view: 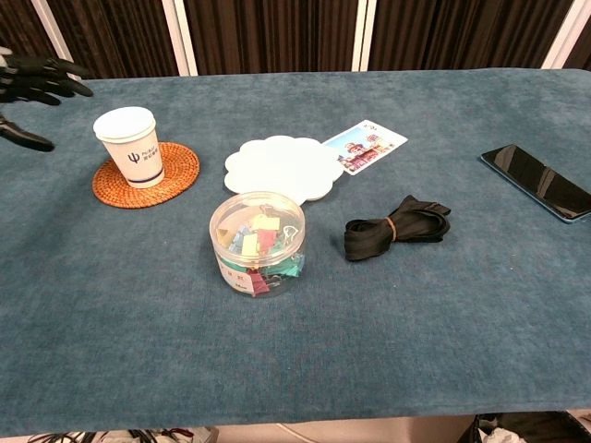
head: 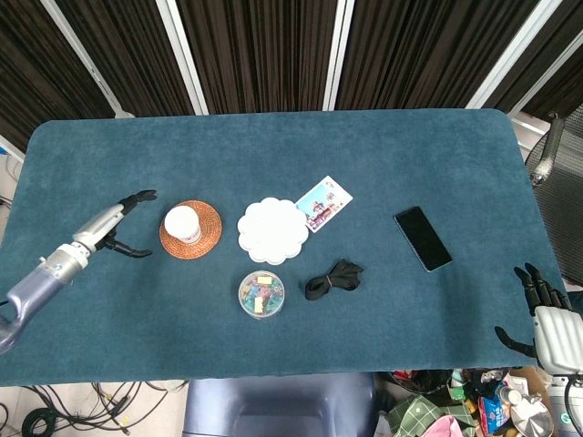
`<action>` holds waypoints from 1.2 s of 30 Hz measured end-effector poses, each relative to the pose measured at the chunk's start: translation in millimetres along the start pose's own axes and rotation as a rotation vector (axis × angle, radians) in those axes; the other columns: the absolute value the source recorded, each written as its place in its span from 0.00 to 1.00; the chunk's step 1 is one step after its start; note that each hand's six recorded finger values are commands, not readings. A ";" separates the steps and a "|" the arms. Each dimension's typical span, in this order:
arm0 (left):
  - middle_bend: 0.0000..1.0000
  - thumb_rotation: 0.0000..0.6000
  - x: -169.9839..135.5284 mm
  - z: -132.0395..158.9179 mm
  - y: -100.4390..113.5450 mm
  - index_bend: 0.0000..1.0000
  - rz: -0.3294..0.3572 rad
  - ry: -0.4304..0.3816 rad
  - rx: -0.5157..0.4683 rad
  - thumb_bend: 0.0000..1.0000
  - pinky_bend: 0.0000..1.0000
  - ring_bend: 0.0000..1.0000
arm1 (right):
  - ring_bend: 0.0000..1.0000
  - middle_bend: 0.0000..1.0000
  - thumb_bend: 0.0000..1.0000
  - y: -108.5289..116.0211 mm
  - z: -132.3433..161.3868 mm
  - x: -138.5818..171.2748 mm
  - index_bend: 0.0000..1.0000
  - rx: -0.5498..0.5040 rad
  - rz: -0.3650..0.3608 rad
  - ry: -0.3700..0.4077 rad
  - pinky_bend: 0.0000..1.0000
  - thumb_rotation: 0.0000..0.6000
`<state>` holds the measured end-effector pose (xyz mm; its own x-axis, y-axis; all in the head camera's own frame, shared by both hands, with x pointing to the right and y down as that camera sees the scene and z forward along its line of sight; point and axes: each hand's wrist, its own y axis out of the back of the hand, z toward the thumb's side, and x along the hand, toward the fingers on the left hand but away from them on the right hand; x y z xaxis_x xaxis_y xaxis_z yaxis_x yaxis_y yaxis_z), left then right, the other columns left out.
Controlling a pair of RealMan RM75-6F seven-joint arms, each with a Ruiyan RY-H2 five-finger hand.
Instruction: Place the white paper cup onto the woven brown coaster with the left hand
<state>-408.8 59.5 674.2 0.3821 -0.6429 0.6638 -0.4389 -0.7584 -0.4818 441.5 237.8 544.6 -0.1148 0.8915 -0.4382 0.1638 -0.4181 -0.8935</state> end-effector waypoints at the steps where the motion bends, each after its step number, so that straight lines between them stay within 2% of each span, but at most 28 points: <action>1: 0.08 1.00 -5.6 1.2 1.8 0.00 0.007 0.001 0.030 0.09 0.00 0.00 | 0.13 0.00 0.13 0.0 0.0 0.1 0.00 0.000 0.000 0.000 0.16 1.00; 7: 0.08 1.00 -48.1 11.3 11.6 0.00 0.092 0.022 0.241 0.09 0.00 0.00 | 0.13 0.00 0.13 0.2 0.4 0.2 0.00 0.001 -0.001 0.002 0.16 1.00; 11: 0.08 1.00 -78.0 13.5 11.3 0.00 0.160 0.052 0.351 0.09 0.00 0.00 | 0.13 0.00 0.13 0.7 0.8 0.4 0.00 0.001 -0.004 0.004 0.16 1.00; 14: 0.08 1.00 -107.7 12.0 8.7 0.00 0.236 0.094 0.411 0.09 0.00 0.00 | 0.13 0.00 0.13 1.2 1.3 0.3 0.00 0.002 -0.007 0.008 0.16 1.00; 18: 0.08 1.00 -153.6 3.2 5.2 0.00 0.361 0.164 0.405 0.09 0.00 0.00 | 0.13 0.00 0.12 1.7 2.4 0.2 0.00 0.006 -0.012 0.018 0.16 1.00; 21: 0.08 1.00 -184.5 -6.5 -2.1 0.00 0.423 0.218 0.381 0.08 0.00 0.00 | 0.13 0.00 0.12 1.4 3.3 0.0 0.00 0.010 -0.012 0.027 0.16 1.00; 23: 0.08 1.00 -199.8 -12.5 -9.7 0.00 0.432 0.254 0.363 0.08 0.00 0.00 | 0.13 0.00 0.12 1.4 3.9 -0.2 0.00 0.012 -0.012 0.032 0.16 1.00; 26: 0.08 1.00 -205.9 -11.7 -14.1 0.00 0.427 0.269 0.355 0.08 0.00 0.00 | 0.13 0.00 0.12 1.9 5.1 -0.5 0.00 0.016 -0.016 0.041 0.16 1.00; 36: 0.08 1.00 -232.0 -6.4 -9.2 0.01 0.471 0.312 0.385 0.08 0.00 0.00 | 0.13 0.00 0.12 -0.2 9.2 -3.3 0.00 0.022 -0.018 0.050 0.16 1.00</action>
<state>-498.6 216.3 528.2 -0.0566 -0.8963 0.4397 -0.1583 -0.4268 -0.8904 432.8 233.3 545.4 -0.0683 0.9063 -0.4170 0.1401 -0.4051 -0.9035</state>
